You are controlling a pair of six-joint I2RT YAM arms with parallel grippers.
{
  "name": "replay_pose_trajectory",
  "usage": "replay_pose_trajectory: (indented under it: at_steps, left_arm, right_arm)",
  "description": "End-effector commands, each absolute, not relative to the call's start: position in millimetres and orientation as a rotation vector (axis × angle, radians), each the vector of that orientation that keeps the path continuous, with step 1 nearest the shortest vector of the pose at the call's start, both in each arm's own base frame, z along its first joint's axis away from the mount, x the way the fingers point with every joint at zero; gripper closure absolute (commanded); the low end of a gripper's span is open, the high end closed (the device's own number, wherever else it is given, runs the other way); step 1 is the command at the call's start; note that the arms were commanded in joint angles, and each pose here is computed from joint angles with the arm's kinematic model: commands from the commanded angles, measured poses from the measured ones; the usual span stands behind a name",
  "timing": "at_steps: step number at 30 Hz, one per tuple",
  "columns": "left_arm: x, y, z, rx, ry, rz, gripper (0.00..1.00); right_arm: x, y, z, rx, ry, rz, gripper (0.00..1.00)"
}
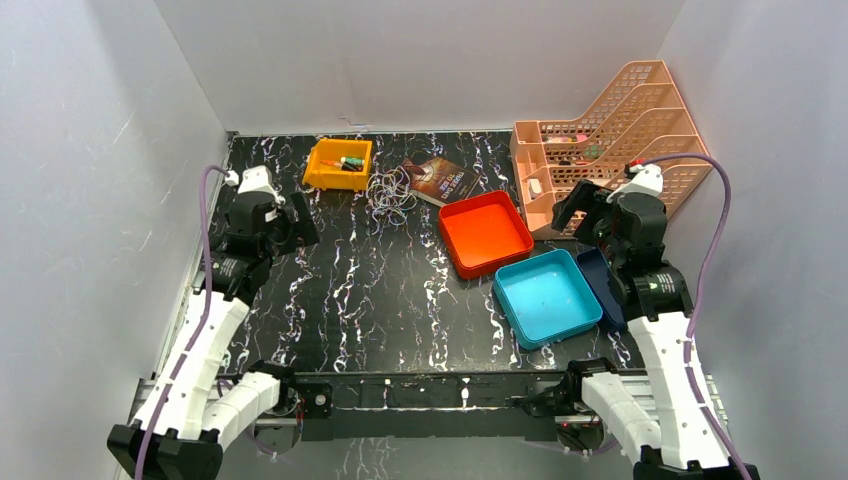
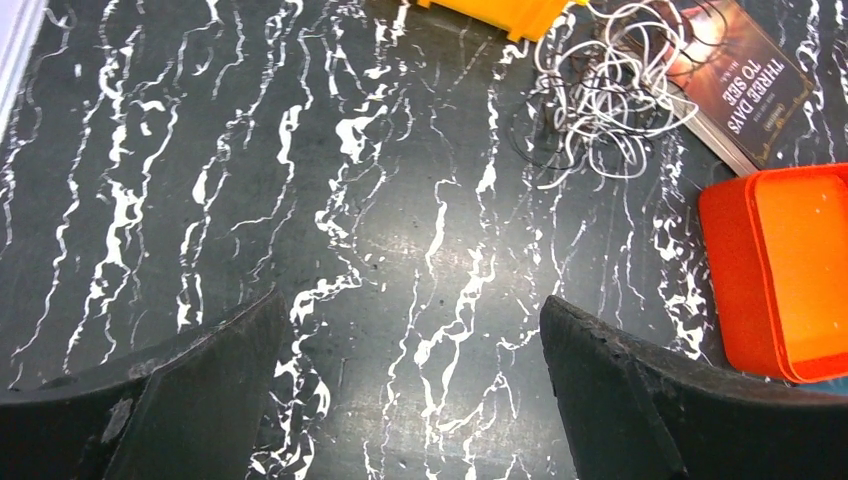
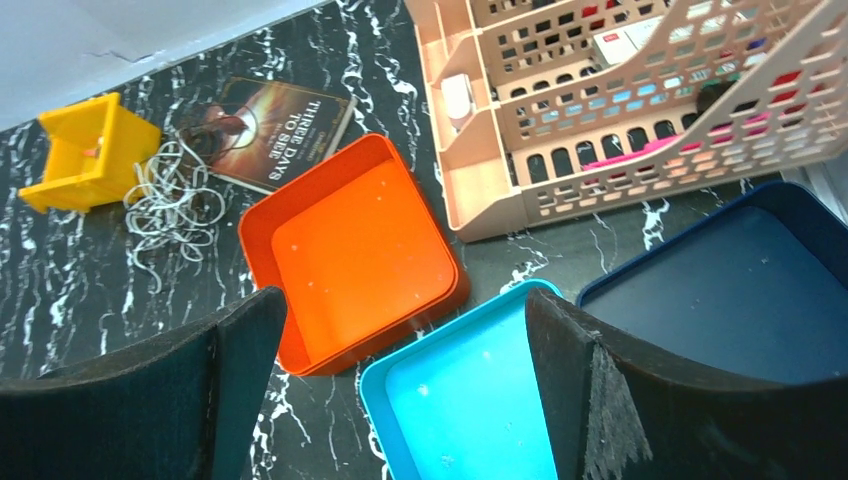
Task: Untangle the cables
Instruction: Untie the cable.
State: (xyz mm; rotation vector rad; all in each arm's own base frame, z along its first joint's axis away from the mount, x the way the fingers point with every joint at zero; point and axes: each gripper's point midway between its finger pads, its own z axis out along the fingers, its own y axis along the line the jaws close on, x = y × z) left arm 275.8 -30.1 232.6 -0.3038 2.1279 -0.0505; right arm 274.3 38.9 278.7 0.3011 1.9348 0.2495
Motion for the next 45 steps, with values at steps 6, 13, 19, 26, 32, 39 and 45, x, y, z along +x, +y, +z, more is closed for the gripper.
replay_pose_trajectory:
  at_steps: [6,13,19,26,32,39,45]
  left_arm:
    - [319,-97,267,-0.169,2.085,-0.448,0.02]
    - [365,-133,270,-0.123,2.095,-0.614,0.02]
    - [390,-144,253,-0.079,2.138,-0.595,0.06]
    - [409,-189,228,0.046,2.203,-0.546,0.09]
    - [423,-223,195,0.177,2.283,-0.424,0.13]
    - [445,-221,174,0.165,2.362,-0.197,0.27]
    - [468,-234,187,0.097,2.333,-0.230,0.38]
  right_arm:
    - [274,56,320,0.217,1.836,0.390,0.02]
    - [264,60,298,0.226,1.897,0.418,0.02]
    - [257,57,284,0.244,1.933,0.402,0.02]
    - [253,58,271,0.264,1.964,0.418,0.02]
    - [251,63,261,0.267,1.992,0.448,0.02]
    - [249,61,252,0.281,2.012,0.433,0.02]
    - [245,60,247,0.289,2.018,0.433,0.02]
